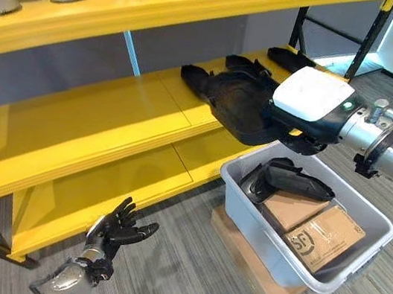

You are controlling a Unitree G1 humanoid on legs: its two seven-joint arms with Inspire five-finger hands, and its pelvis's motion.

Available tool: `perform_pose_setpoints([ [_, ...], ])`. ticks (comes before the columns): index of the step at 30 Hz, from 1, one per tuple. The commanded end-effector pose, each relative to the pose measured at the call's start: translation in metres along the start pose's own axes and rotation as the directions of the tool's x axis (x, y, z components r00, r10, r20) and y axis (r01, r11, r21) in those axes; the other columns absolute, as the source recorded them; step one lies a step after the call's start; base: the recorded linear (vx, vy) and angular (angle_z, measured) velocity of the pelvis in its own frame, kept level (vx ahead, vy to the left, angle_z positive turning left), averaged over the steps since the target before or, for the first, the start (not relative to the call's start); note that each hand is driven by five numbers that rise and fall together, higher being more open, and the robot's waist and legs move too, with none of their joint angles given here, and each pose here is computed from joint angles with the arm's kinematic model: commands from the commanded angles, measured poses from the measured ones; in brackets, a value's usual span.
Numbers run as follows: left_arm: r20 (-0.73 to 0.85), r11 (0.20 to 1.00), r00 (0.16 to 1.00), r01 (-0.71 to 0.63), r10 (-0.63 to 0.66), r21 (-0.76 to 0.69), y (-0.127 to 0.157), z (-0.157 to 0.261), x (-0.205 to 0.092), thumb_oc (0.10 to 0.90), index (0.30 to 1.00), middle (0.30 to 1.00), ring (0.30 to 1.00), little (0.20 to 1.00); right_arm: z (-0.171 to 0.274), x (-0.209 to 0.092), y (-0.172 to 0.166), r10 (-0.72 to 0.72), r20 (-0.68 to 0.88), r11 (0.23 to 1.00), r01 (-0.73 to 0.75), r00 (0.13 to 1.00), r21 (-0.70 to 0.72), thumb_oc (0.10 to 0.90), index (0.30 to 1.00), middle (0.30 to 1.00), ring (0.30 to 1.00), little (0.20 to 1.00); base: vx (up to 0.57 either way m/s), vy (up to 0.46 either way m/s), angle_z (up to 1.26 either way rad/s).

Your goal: Move parts from the plastic box to the shelf.

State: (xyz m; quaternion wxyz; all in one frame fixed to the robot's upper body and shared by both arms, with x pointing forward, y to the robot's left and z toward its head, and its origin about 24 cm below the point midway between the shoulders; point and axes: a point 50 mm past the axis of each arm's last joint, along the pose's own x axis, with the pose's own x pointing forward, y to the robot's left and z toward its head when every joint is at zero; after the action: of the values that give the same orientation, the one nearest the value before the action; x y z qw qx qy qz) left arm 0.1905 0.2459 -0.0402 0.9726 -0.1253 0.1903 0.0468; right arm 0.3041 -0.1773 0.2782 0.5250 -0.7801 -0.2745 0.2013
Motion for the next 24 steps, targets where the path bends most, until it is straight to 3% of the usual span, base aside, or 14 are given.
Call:
perform_pose_setpoints([
  [1, 0.214, 0.991, 0.969, 0.111, -0.125, 0.073, -0.018, 0.048, 0.009, 0.9, 1.0, 1.0, 1.0, 1.0, -0.019, -0.018, -0.075, -0.354, -0.107, 0.935, 0.349, 0.929, -0.065, 0.4, 0.3, 0.3, 0.3, 0.3, 0.11, 0.094, 0.12],
  [15, 0.231, 0.974, 0.953, 0.165, -0.198, 0.156, -0.027, 0.061, 0.013, 0.9, 1.0, 1.0, 1.0, 1.0, -0.025, -0.022, -0.061, -0.333, -0.149, 0.943, 0.332, 0.931, -0.033, 0.4, 0.3, 0.3, 0.3, 0.3, 0.09, 0.129, 0.15],
  [24, 0.224, 0.971, 0.956, 0.15, -0.191, 0.187, -0.026, 0.062, 0.015, 0.9, 1.0, 1.0, 1.0, 1.0, -0.047, -0.034, -0.029, -0.237, -0.284, 0.97, 0.243, 0.929, -0.012, 0.4, 0.3, 0.3, 0.3, 0.3, 0.16, 0.335, 0.67],
])
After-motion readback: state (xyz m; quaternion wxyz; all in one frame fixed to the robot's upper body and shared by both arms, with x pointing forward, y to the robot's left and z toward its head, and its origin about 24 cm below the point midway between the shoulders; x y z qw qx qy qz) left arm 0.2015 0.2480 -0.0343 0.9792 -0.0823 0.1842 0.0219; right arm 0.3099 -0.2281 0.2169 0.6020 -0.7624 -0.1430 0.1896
